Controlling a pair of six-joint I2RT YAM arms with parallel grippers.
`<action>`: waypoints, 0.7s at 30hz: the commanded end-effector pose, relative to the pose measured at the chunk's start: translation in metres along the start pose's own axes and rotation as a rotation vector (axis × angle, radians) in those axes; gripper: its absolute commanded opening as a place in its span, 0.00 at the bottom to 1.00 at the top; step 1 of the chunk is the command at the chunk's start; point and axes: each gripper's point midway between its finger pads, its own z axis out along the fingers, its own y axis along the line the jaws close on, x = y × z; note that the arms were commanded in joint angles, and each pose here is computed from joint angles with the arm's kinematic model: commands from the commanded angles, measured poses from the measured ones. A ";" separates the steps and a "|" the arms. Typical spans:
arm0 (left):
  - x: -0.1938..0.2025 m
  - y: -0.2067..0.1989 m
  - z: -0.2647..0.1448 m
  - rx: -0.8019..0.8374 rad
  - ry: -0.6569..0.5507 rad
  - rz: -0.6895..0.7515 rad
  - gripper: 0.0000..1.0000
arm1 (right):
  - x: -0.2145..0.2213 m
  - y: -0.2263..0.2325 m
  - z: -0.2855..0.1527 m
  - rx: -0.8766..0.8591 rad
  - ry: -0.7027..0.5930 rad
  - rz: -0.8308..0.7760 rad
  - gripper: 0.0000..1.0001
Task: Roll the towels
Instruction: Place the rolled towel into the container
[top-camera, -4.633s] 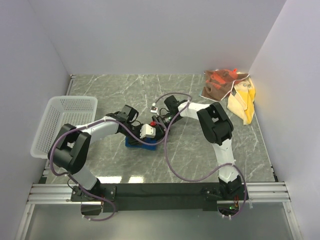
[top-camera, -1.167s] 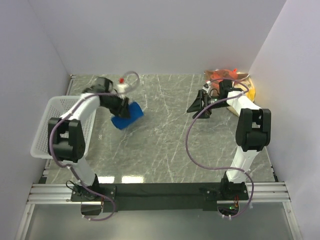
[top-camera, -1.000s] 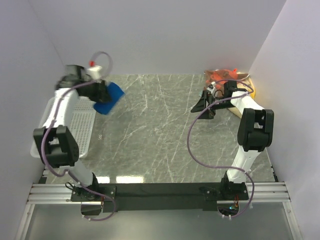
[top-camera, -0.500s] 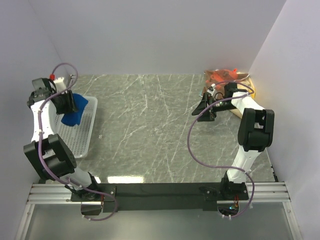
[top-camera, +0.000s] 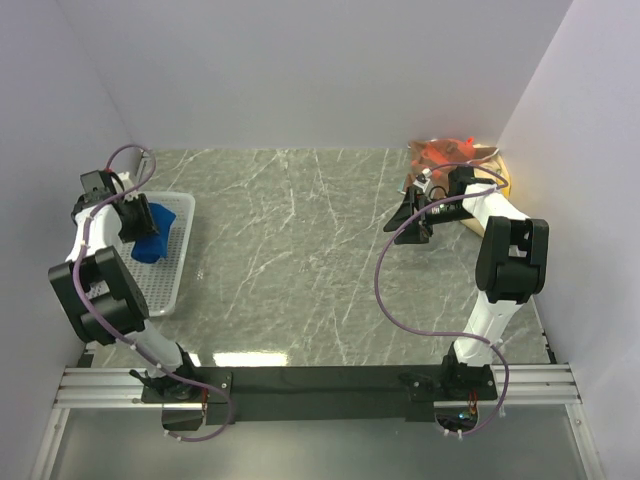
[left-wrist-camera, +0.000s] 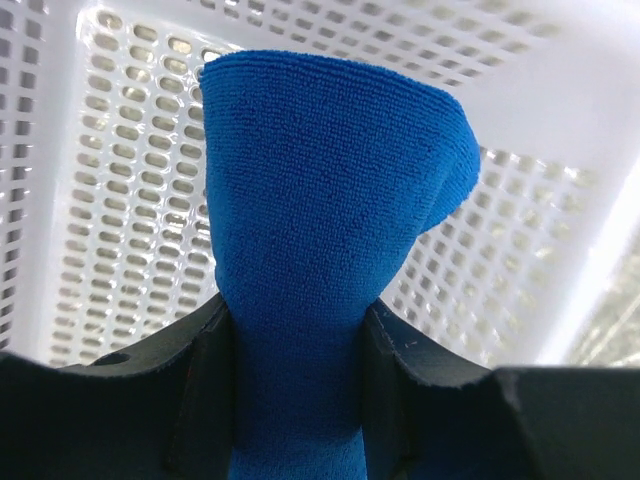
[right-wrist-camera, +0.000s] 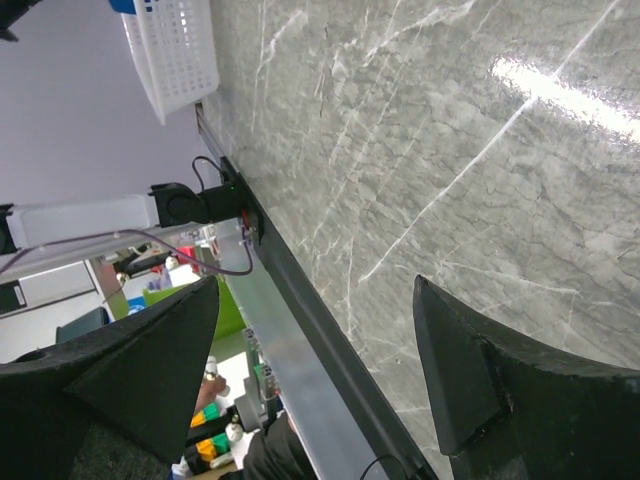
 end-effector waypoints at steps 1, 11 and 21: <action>-0.009 0.000 0.015 -0.003 -0.030 -0.046 0.00 | -0.001 0.008 -0.003 -0.025 -0.005 -0.024 0.84; 0.003 -0.020 0.036 0.040 0.015 -0.044 0.06 | -0.002 0.006 -0.001 -0.039 -0.002 -0.005 0.84; 0.014 -0.020 0.047 0.051 0.051 -0.052 0.34 | -0.004 0.005 0.000 -0.044 0.005 0.002 0.84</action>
